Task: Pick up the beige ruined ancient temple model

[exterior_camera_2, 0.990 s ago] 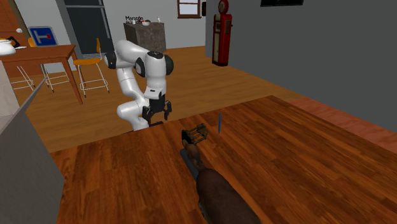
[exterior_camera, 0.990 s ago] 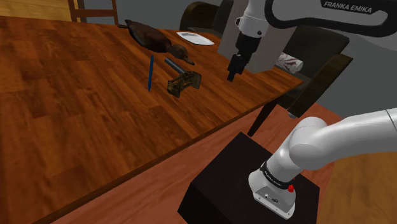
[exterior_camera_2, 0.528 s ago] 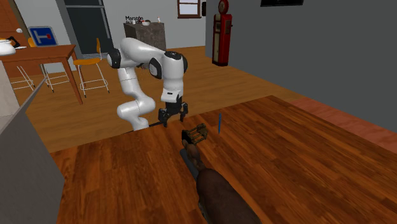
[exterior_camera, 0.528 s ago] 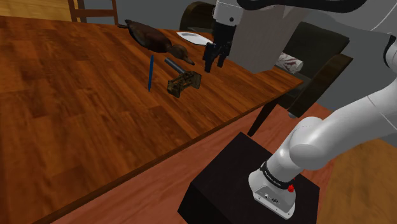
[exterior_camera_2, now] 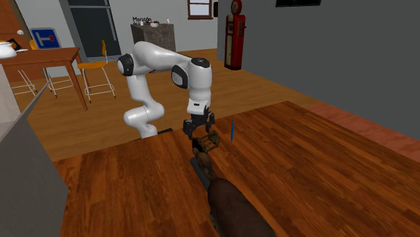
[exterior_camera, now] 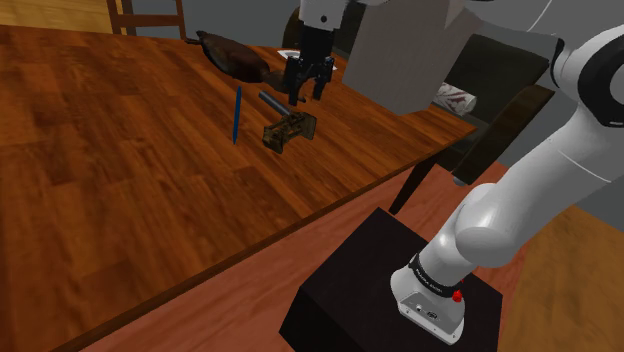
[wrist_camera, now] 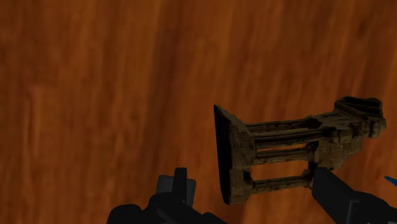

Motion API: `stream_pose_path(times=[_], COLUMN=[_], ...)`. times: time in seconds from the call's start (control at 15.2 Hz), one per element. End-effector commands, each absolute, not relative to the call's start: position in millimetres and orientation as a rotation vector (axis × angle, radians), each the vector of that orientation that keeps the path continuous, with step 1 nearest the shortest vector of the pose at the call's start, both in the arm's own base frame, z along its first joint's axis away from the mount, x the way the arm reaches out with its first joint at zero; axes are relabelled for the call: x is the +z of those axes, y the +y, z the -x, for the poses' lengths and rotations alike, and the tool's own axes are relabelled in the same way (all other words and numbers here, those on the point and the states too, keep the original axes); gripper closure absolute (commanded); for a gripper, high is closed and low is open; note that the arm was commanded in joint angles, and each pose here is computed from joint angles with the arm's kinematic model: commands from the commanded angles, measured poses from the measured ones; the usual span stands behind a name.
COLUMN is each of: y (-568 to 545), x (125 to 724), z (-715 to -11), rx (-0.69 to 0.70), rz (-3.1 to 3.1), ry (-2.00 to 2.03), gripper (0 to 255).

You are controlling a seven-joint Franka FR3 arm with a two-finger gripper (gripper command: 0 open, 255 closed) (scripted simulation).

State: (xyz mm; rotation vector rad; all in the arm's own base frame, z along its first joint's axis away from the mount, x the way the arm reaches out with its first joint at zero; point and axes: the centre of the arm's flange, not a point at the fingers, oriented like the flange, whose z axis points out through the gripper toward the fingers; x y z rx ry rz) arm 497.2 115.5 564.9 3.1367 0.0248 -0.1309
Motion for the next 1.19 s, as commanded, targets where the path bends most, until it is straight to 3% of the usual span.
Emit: stream_pose_path(times=[0.0,0.4,0.46,1.12], y=[117,117,116,117], x=[556,532,532,537], z=[-500,-500,-499,-500], rx=[-0.131,-0.131,-0.131,-0.131], rz=[-3.138,-3.138,-3.138,-3.138], ry=[0.023,0.023,0.023,0.023], gripper=[0,0,255,255])
